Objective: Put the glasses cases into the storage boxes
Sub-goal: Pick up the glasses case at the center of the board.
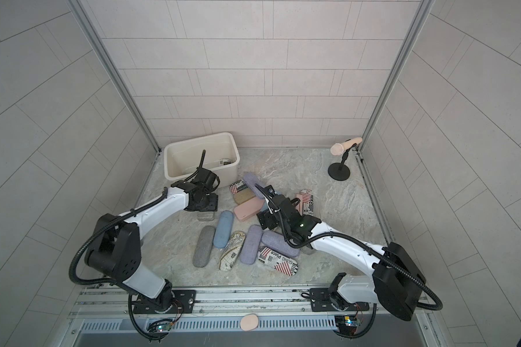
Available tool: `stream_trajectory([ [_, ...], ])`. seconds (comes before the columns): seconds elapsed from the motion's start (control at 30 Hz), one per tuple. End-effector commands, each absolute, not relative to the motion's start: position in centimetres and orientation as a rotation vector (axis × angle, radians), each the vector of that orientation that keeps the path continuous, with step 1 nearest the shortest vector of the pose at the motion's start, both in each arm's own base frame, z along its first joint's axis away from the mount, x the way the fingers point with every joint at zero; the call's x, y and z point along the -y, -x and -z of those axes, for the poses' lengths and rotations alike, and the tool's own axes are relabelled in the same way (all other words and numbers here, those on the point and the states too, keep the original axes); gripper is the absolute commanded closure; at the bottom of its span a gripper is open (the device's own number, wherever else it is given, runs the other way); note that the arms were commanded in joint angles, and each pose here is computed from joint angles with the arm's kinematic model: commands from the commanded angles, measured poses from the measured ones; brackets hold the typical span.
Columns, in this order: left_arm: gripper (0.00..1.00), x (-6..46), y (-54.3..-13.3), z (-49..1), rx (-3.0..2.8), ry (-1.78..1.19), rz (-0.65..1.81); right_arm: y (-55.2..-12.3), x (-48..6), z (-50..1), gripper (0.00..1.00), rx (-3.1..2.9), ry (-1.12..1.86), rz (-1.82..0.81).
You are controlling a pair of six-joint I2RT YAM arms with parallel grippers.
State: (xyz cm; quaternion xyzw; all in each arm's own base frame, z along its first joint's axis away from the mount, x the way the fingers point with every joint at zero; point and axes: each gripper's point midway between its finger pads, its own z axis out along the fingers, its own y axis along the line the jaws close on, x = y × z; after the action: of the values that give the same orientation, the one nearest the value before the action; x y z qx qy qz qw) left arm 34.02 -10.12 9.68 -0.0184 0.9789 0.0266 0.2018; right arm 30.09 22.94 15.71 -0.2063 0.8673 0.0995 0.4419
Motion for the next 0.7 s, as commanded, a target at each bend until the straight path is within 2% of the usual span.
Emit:
stream_trajectory([
  [0.0,0.36,11.1,-32.9,-11.4,-2.736,-0.027,-0.045,-30.3,-22.1,-16.3,0.04,-2.132,0.455,-0.226],
  [0.33,0.37,13.4,-31.8,-18.5,-2.583,-0.148,0.073,-30.5,-22.0,-15.7,0.04,-2.152,0.446,-0.204],
  [0.57,0.37,13.5,-33.5,-23.3,-2.395,-0.099,0.125,-27.7,-26.1,-17.4,0.03,-2.064,0.612,-0.539],
  [0.67,0.37,12.8,-34.5,-25.7,-2.321,-0.076,0.086,-27.4,-26.0,-18.2,0.03,-2.021,0.605,-0.565],
])
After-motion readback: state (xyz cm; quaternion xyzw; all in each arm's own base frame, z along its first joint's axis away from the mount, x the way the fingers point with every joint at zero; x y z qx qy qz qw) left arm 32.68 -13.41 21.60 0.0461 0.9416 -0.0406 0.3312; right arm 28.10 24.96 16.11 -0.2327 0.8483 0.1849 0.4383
